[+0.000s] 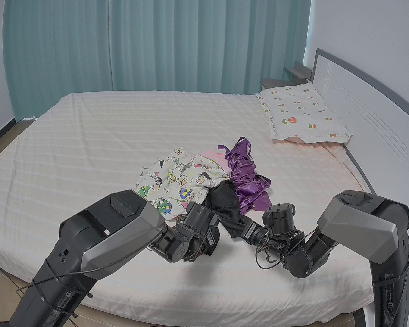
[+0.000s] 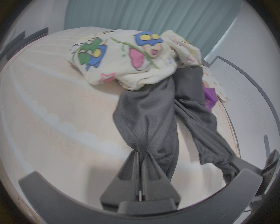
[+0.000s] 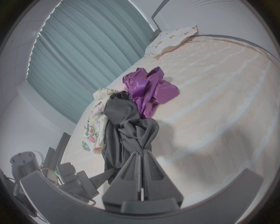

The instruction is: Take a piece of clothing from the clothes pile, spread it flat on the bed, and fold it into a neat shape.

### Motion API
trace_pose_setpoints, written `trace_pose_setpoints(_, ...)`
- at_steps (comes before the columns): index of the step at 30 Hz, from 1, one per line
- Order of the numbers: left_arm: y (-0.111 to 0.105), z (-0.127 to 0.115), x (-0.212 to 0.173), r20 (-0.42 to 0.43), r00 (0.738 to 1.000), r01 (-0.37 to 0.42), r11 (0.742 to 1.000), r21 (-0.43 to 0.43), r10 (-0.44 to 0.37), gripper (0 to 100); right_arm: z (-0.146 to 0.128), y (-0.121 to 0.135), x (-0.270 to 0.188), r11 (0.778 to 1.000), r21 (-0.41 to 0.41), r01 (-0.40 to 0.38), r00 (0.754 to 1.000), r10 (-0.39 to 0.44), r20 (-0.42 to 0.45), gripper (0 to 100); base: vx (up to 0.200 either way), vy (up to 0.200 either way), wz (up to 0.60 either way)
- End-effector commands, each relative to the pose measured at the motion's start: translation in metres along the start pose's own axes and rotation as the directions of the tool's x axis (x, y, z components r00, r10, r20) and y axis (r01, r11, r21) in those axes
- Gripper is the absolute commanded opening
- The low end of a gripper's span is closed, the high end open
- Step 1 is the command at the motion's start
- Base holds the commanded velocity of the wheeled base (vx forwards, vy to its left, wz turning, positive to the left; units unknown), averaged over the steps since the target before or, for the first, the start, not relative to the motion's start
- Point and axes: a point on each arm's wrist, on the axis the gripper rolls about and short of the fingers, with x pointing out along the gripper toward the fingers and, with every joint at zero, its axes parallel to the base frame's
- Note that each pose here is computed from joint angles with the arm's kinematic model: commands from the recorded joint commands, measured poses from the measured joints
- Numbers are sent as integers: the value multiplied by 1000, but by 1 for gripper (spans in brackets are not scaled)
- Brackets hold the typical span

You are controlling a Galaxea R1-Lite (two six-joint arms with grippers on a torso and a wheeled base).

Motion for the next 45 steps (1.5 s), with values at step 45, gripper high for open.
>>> trace_pose_setpoints(45, 56, 110, -278, 208, 910, 411, 852, -323, -360, 0, 114, 57, -141, 889, -5, -457, 839, 433, 329, 0, -9, 0, 0)
